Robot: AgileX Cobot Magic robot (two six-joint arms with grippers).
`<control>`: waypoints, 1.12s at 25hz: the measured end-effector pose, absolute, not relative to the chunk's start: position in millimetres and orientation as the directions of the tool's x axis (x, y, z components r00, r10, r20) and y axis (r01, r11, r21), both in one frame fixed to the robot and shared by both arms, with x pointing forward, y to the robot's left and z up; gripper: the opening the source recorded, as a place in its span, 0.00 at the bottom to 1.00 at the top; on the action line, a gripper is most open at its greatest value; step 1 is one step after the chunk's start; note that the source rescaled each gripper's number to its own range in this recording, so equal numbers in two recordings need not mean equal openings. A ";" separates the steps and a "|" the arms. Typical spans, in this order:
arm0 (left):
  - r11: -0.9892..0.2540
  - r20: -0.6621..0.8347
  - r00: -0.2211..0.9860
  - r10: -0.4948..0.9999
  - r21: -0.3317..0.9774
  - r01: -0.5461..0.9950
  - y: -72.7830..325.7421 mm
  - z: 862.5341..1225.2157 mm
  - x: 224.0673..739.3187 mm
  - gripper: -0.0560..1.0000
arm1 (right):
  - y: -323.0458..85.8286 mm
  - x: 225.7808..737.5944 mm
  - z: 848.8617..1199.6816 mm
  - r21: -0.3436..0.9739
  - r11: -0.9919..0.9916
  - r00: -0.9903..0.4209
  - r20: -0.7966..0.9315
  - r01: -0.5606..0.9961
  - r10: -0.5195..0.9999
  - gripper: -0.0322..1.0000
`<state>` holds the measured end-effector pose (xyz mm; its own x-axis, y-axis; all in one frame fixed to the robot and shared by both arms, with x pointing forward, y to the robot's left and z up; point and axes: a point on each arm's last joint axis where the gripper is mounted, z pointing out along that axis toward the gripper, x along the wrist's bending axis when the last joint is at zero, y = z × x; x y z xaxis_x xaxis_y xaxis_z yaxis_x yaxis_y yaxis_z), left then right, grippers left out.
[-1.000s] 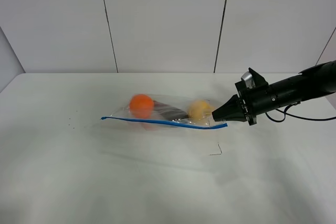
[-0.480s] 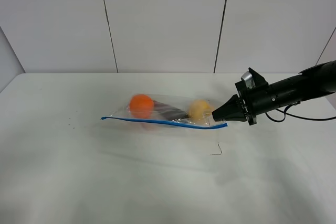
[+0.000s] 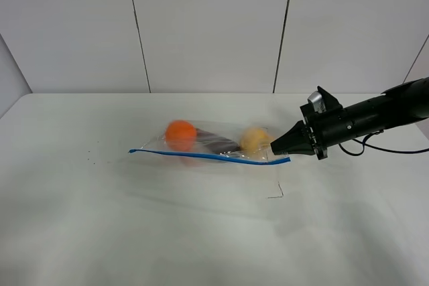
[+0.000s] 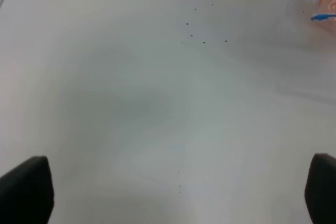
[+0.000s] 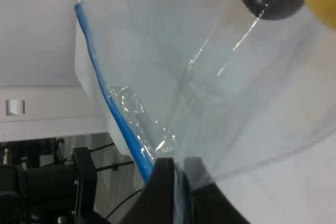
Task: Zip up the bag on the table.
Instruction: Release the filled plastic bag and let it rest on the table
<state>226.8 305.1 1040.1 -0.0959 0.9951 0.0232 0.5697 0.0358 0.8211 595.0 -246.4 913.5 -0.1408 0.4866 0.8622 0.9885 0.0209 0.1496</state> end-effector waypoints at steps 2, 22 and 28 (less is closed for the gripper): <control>0.036 0.023 -0.096 0.995 0.821 0.570 305.1 1040.1 226.8 1.00 | -246.4 595.0 913.5 0.150 0.021 -0.141 0.862 0.989 0.487 0.03; 0.014 0.030 -0.067 0.997 0.819 0.574 303.2 1039.9 226.8 1.00 | -246.3 595.2 913.6 0.150 0.019 -0.140 0.863 0.989 0.486 0.03; 0.014 0.030 -0.067 0.997 0.819 0.574 303.2 1039.9 226.8 1.00 | -246.3 595.2 913.6 0.150 0.019 -0.140 0.863 0.989 0.486 0.03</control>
<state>226.8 303.2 1039.9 -0.0673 0.9973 0.0295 0.5737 0.0145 0.8189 595.2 -246.3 913.6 -0.1401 0.4855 0.8629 0.9885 0.0191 0.1497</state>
